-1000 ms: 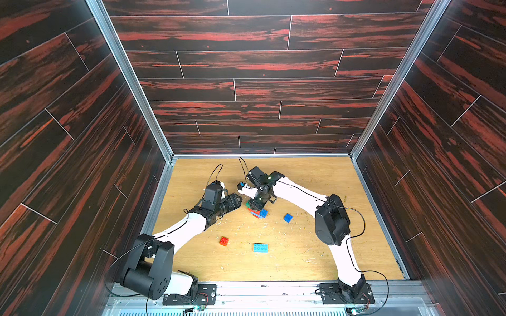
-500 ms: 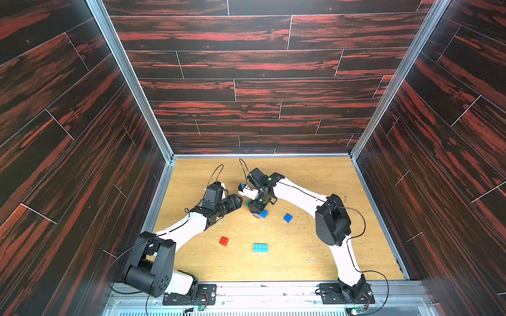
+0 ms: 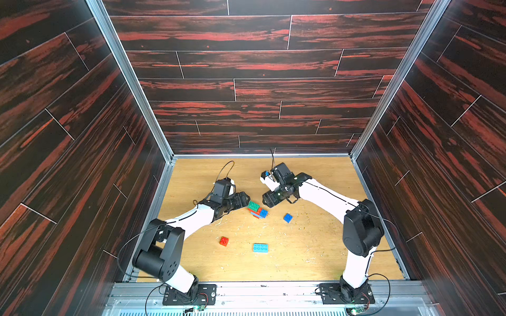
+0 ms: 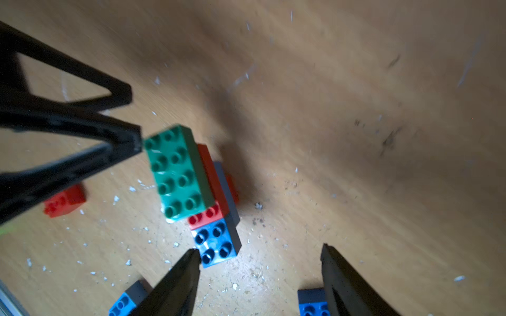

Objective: Assemble a heart with lego
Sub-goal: Assemble the lego brick with the lego brick.

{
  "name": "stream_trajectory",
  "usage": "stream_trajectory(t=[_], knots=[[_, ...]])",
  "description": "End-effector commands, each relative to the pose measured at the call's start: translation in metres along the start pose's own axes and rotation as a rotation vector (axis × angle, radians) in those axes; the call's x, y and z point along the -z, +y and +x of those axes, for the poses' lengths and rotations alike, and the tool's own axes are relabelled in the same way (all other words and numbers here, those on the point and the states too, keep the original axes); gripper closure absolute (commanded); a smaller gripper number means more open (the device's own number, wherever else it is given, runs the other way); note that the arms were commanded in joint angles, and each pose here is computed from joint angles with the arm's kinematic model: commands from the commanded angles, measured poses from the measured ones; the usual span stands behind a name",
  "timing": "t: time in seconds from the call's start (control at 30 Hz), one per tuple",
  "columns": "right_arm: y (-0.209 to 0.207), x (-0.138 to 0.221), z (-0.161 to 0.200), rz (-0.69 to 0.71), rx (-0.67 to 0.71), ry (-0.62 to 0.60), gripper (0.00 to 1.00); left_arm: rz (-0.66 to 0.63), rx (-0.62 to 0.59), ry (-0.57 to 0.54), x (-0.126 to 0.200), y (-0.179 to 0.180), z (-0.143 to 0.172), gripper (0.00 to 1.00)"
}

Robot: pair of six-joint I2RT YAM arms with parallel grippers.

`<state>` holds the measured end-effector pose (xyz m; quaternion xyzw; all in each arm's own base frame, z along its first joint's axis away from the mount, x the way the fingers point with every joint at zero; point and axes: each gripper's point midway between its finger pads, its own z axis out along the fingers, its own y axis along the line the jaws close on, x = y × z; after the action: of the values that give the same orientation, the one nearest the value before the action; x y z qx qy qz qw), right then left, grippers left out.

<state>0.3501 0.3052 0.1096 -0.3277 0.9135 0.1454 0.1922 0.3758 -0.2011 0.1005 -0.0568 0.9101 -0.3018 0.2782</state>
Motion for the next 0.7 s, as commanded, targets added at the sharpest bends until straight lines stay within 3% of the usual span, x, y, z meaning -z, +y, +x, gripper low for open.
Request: stream_trajectory(t=[0.0,0.27,0.67], knots=[[0.012,-0.014,0.007,-0.054,-0.051,0.017,0.26,-0.025,-0.051,0.048,-0.006,-0.001,0.008,0.18],[0.009,-0.030,0.012,-0.050,-0.070,0.055,0.27,-0.028,-0.091,0.078,-0.012,-0.005,0.016,0.18],[0.005,-0.045,0.025,-0.039,-0.075,0.107,0.28,-0.092,-0.052,0.106,-0.019,0.014,0.029,0.21]])
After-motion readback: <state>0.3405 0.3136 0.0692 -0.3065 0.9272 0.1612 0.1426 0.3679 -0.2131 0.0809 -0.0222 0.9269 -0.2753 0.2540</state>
